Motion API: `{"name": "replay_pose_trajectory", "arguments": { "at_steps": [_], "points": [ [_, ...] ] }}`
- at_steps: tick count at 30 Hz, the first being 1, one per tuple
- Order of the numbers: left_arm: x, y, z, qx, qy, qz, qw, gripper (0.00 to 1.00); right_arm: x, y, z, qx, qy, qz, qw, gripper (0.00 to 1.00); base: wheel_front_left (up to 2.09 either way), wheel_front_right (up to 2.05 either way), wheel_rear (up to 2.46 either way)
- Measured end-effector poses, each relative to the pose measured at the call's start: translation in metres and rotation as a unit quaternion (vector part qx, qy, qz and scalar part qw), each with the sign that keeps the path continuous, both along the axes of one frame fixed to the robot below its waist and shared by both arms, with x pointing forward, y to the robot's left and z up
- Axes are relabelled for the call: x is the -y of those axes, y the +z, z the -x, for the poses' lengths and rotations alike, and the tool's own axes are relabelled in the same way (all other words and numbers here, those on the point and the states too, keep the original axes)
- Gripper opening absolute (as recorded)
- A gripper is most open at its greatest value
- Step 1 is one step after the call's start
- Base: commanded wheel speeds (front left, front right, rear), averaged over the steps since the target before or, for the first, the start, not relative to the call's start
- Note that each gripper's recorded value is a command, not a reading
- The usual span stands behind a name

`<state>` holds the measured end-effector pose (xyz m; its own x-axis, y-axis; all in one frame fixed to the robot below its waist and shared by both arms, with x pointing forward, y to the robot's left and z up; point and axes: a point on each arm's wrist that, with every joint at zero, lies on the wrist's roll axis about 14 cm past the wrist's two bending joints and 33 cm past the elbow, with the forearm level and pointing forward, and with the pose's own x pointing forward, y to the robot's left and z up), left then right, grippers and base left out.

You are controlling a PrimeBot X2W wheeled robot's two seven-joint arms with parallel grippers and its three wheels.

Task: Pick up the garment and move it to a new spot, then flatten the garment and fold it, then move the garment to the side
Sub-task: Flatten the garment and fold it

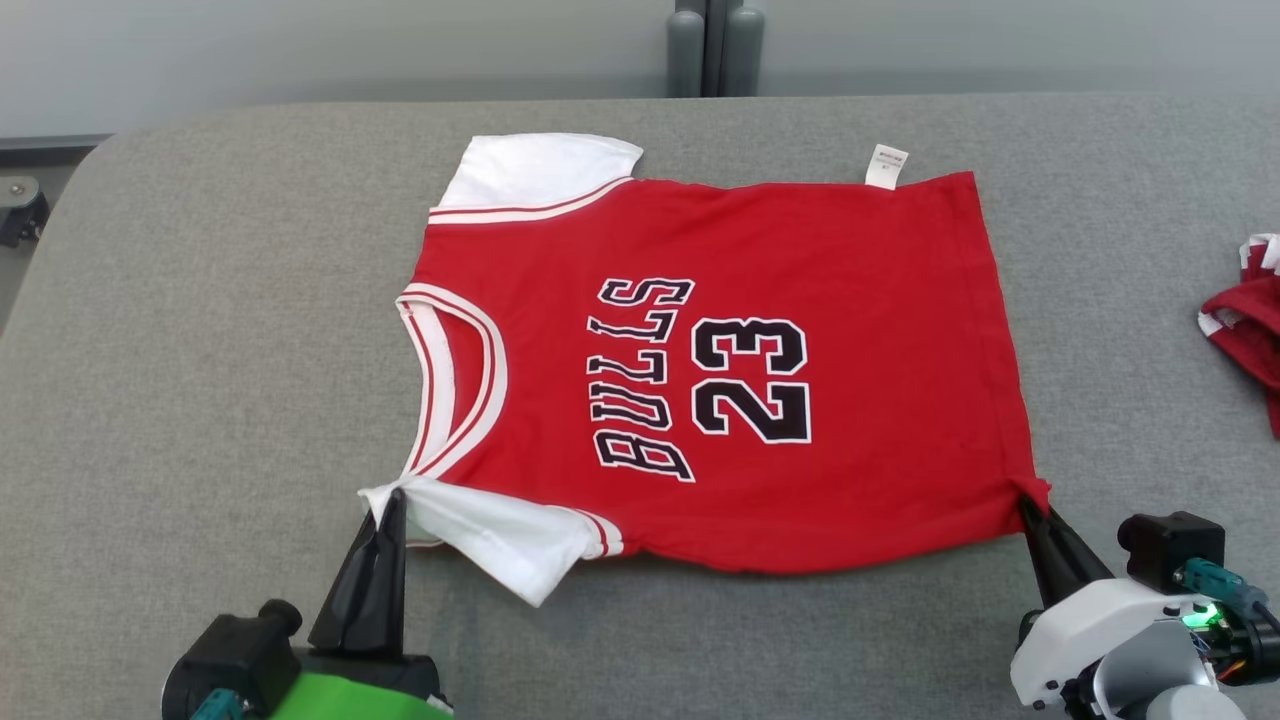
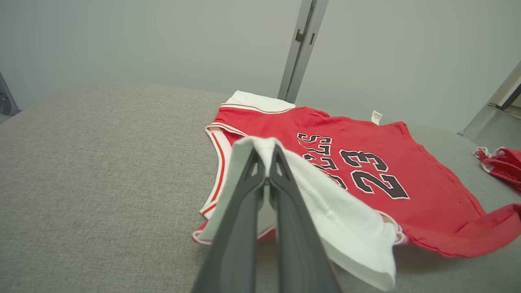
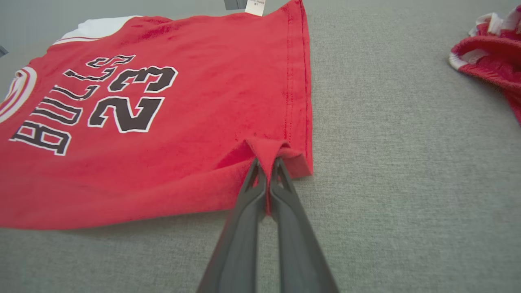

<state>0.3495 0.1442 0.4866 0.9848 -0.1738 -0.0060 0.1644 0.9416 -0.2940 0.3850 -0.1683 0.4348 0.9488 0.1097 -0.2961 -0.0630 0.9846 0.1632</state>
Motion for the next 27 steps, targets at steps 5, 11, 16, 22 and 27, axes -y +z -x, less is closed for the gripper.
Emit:
{"name": "replay_pose_trajectory", "arguments": {
  "at_steps": [5,11,16,22,27],
  "points": [
    [0.004,-0.003,-0.018,0.003,-0.008,-0.003,1.0,0.0,-0.002,-0.01,-0.005,-0.02,0.004,0.001,1.0,0.0,0.0,0.0,0.0],
    [0.018,-0.004,-0.052,0.011,-0.03,-0.014,0.999,0.0,0.0,-0.007,-0.024,-0.013,-0.005,-0.012,1.0,0.0,0.0,0.0,0.0],
    [0.025,-0.004,-0.08,0.015,-0.038,-0.017,0.999,0.0,0.009,-0.01,-0.039,-0.005,-0.025,-0.023,0.999,0.0,0.0,0.0,0.0],
    [0.028,-0.018,-0.105,-0.002,-0.037,-0.018,0.999,0.0,0.005,-0.017,-0.056,0.0,-0.026,-0.034,0.999,0.0,0.0,0.0,0.0],
    [0.029,-0.024,-0.12,-0.007,-0.034,-0.019,0.999,0.0,0.006,-0.024,-0.065,0.003,-0.031,-0.035,0.999,0.21,0.0,0.0,0.0]
  ]
}}
